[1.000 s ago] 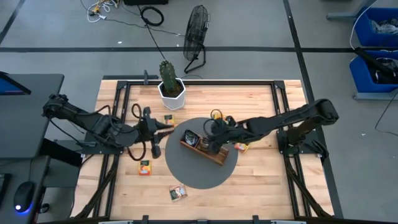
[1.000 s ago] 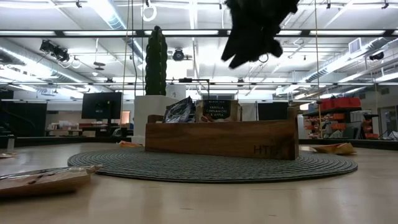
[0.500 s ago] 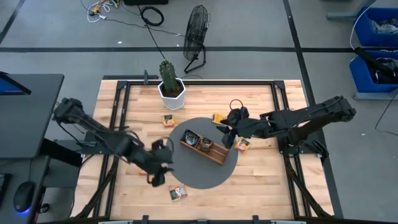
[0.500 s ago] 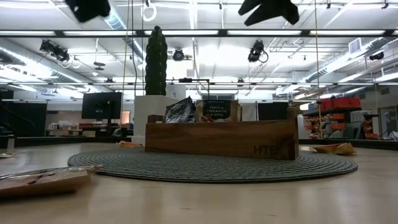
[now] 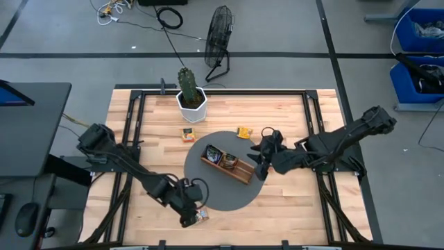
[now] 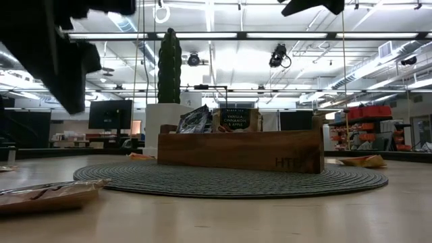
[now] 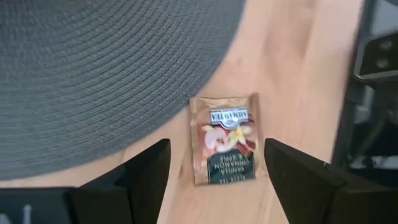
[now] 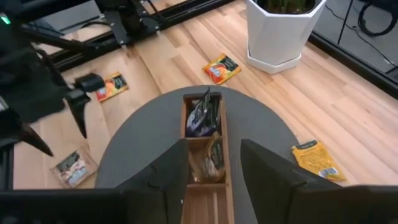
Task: Pick & Place Tea
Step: Put the brown tea bag into the middle section of the wooden organizer
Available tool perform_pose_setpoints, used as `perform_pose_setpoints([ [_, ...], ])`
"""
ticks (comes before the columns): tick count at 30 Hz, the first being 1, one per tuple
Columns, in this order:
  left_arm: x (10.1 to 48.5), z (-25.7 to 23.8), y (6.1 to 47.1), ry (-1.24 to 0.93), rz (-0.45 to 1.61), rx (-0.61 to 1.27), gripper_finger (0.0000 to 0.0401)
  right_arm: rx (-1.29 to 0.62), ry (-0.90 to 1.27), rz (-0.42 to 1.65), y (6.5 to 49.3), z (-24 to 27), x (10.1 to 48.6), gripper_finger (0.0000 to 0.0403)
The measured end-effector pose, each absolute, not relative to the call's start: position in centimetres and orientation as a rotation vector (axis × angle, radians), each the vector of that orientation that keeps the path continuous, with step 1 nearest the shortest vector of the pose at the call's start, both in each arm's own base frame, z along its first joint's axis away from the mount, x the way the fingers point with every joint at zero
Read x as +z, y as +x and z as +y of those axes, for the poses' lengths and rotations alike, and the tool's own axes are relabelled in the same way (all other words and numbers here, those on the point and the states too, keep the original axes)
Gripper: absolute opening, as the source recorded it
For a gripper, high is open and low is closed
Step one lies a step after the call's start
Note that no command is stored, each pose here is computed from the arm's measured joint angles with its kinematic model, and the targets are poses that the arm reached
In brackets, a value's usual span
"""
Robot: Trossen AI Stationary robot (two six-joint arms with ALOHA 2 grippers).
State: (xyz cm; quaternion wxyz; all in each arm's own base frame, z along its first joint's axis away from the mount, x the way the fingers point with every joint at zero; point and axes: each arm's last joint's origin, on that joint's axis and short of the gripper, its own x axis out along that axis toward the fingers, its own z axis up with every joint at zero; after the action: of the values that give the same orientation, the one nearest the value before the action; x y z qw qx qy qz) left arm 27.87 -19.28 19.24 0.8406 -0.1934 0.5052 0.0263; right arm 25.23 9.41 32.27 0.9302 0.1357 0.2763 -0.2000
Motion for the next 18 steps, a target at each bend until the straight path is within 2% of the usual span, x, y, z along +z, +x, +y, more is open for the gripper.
perform_pose_setpoints([
  [7,16.9,-19.4,29.0,-0.428,1.053,0.151,0.0254,-0.407,0.273,0.547,24.6,10.7,32.3,0.0155],
  [12,16.5,-19.4,29.3,-0.423,1.048,0.146,0.0254,-0.404,0.291,0.539,24.5,11.1,32.0,0.0155],
  [18,16.6,-19.6,29.5,-0.417,1.027,0.12,0.0256,-0.446,0.341,0.547,24.1,11.2,29.9,0.0155],
])
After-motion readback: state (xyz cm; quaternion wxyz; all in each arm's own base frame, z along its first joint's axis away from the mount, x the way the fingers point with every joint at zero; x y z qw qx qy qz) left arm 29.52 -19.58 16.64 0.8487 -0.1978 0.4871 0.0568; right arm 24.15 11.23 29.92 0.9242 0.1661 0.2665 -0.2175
